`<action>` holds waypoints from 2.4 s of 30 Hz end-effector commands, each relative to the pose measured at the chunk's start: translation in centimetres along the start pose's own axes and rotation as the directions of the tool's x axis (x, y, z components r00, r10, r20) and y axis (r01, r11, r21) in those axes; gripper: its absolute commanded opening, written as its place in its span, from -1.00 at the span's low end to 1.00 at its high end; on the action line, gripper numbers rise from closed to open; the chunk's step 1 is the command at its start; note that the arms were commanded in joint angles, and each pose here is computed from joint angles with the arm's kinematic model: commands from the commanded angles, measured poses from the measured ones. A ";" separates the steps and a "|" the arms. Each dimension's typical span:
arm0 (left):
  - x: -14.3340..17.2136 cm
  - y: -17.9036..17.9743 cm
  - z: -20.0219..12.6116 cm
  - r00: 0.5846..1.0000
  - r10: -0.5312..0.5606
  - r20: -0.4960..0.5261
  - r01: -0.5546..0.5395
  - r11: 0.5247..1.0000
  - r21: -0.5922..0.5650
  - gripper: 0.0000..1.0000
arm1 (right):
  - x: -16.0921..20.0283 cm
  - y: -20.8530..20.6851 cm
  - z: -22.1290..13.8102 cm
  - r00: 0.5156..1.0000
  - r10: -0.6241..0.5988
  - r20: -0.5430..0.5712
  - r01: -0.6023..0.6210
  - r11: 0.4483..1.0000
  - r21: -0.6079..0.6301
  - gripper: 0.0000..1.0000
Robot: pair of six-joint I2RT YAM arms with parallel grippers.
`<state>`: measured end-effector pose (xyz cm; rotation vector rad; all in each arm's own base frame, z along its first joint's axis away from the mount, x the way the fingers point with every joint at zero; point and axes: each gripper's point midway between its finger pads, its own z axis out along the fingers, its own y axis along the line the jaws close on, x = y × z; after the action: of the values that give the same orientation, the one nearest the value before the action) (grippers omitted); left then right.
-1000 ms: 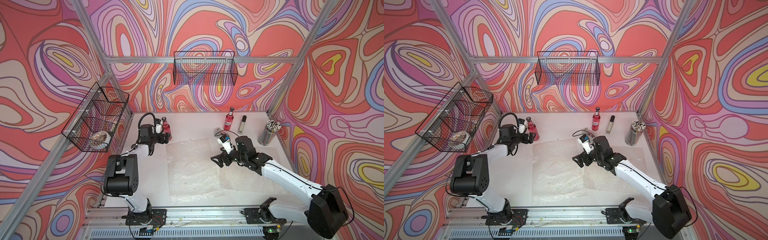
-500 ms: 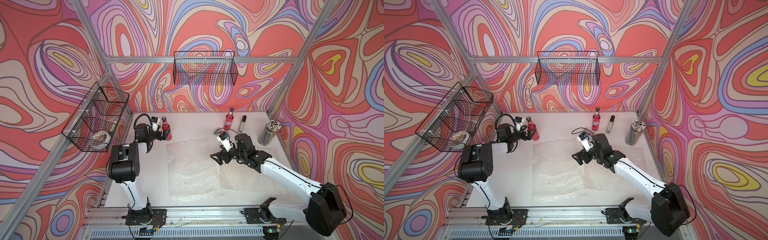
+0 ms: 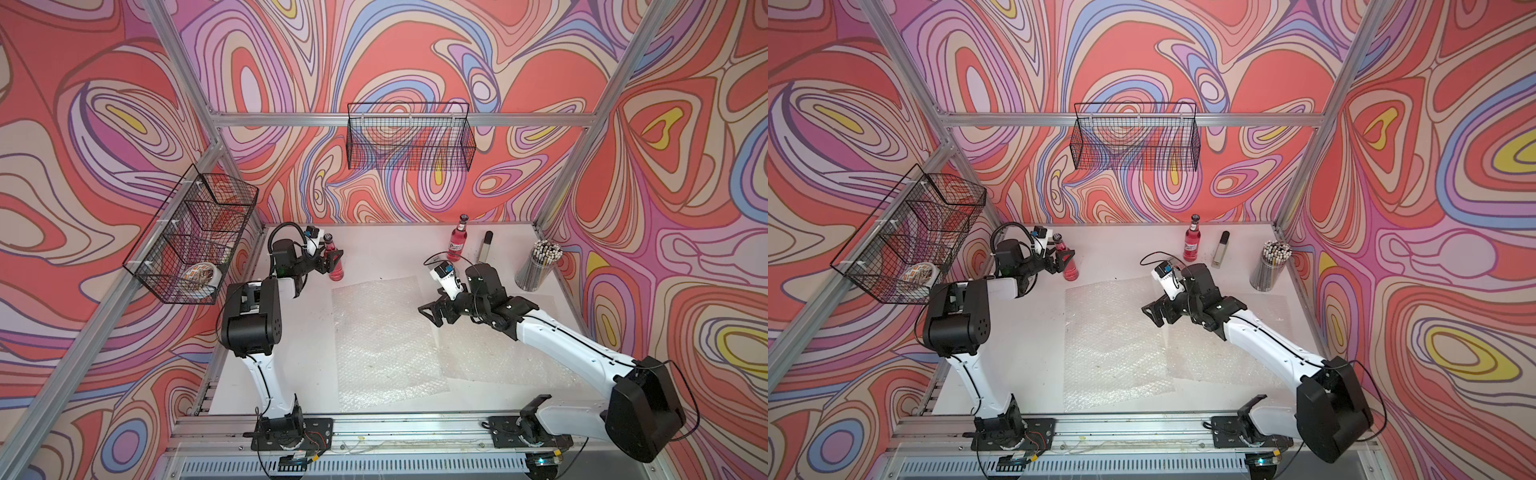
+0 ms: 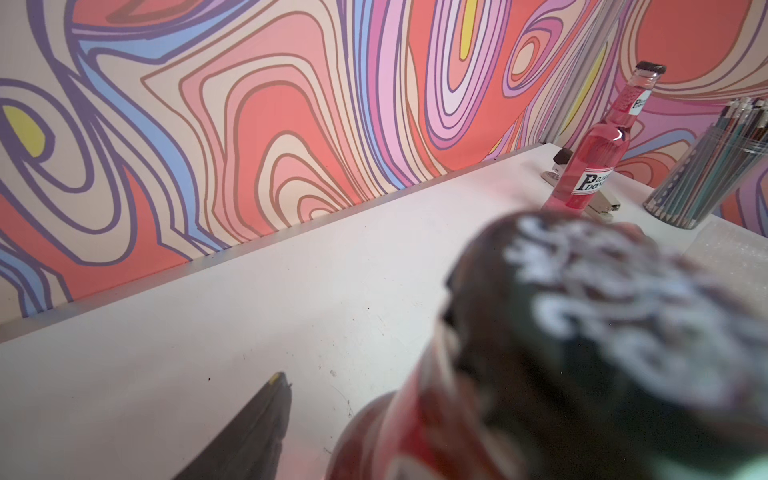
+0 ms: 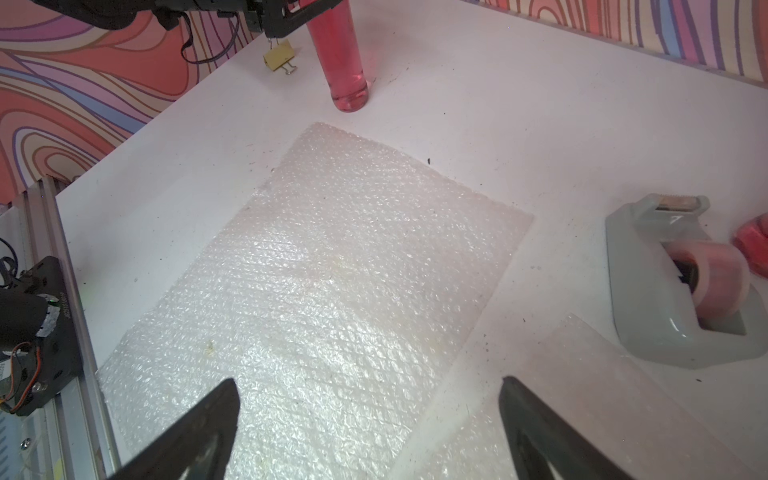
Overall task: Wrap wine bottles in bubble wrap
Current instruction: Pick up the wine bottle from the center of the board, then place the wine bottle on the bubble wrap.
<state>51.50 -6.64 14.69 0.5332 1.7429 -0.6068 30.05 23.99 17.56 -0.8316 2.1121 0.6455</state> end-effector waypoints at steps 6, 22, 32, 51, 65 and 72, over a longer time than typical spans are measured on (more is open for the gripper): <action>1.7 -0.5 0.1 0.998 0.027 -0.059 -0.024 0.998 0.054 0.47 | -0.7 0.2 0.1 1.000 -0.012 0.007 0.012 1.000 -0.010 0.96; -0.1 -0.4 0.0 0.997 0.032 -0.066 -0.027 0.997 0.068 -0.37 | -0.8 0.0 0.1 1.000 -0.012 0.008 0.012 1.000 -0.001 0.96; -6.7 -2.3 -2.7 0.987 0.138 -0.084 -0.133 0.989 0.061 -0.57 | -1.7 -0.2 0.2 0.999 -0.012 0.047 0.012 1.000 0.010 0.97; -1.9 -20.4 -14.7 0.805 0.339 -0.487 -0.239 0.936 0.258 -0.60 | -1.4 -0.4 -0.3 0.997 0.005 0.075 -0.006 1.000 0.012 0.96; 6.3 -25.6 -12.1 0.479 0.626 -0.615 -0.393 0.780 0.488 -0.60 | 0.8 0.1 -2.8 0.995 0.034 0.090 -0.038 0.999 0.039 0.97; 8.6 -27.2 -9.6 0.414 0.581 -0.701 -0.302 0.814 0.497 -0.58 | 1.5 0.1 -3.0 0.995 0.046 0.087 -0.050 0.998 0.043 0.97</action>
<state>23.45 -19.71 10.72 1.7409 2.2392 -0.2318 28.00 22.11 18.72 -0.7411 2.0412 0.6535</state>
